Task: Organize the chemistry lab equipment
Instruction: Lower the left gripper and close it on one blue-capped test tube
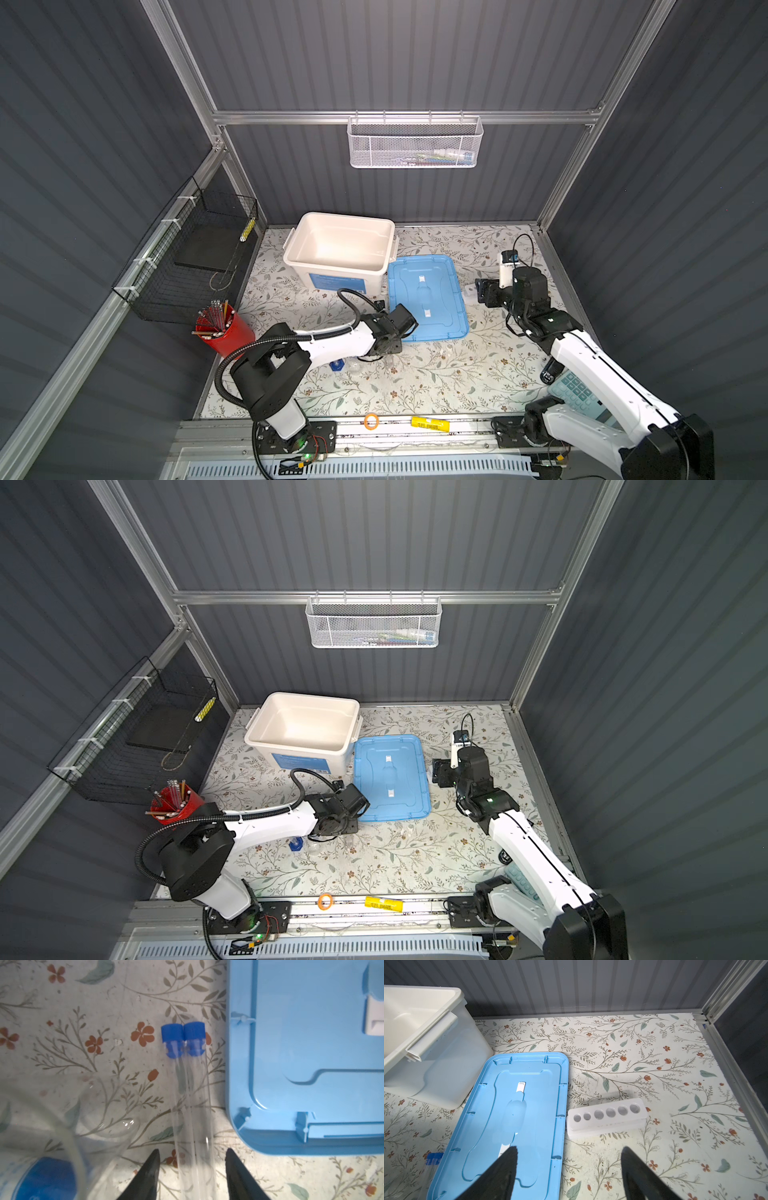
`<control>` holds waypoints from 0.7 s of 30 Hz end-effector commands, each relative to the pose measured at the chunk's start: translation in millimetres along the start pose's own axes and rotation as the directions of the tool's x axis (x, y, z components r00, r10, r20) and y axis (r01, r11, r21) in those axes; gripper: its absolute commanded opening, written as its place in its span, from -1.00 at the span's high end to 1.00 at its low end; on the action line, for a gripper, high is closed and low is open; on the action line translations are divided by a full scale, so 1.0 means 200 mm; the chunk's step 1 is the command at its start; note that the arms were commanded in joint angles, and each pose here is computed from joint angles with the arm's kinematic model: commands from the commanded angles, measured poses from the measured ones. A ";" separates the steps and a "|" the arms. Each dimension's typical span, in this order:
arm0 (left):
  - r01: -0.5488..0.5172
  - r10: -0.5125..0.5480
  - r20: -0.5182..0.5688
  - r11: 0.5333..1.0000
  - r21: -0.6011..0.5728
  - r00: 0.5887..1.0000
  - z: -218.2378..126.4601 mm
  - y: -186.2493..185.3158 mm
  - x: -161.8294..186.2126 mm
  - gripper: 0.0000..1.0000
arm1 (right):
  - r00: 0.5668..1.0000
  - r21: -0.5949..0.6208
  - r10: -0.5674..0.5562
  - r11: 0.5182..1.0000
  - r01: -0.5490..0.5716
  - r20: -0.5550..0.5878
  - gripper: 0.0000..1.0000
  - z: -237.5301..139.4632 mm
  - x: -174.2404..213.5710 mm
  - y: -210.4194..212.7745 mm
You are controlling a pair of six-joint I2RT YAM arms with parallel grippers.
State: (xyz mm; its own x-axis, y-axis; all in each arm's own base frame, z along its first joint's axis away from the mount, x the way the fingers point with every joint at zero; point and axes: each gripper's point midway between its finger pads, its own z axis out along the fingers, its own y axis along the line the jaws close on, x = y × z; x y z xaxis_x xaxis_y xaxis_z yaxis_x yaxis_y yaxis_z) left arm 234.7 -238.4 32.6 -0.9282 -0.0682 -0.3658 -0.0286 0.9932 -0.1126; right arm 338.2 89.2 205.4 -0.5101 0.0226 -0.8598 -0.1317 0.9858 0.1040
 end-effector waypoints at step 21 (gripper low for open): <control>0.009 -0.010 0.007 0.993 0.121 1.000 -0.03 0.00 -0.03 0.06 | 1.000 -0.005 0.012 1.000 -0.013 -0.013 -0.56 0.01 0.01 0.01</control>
State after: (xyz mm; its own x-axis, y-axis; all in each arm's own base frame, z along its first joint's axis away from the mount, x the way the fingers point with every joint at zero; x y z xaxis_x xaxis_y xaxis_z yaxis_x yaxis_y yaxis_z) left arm 239.3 -235.7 35.3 -0.9262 -0.0975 -0.3641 -0.0180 0.9763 -0.2156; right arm 338.5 89.4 204.2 -0.5138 0.0246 -0.8576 -0.1304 0.9858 0.1063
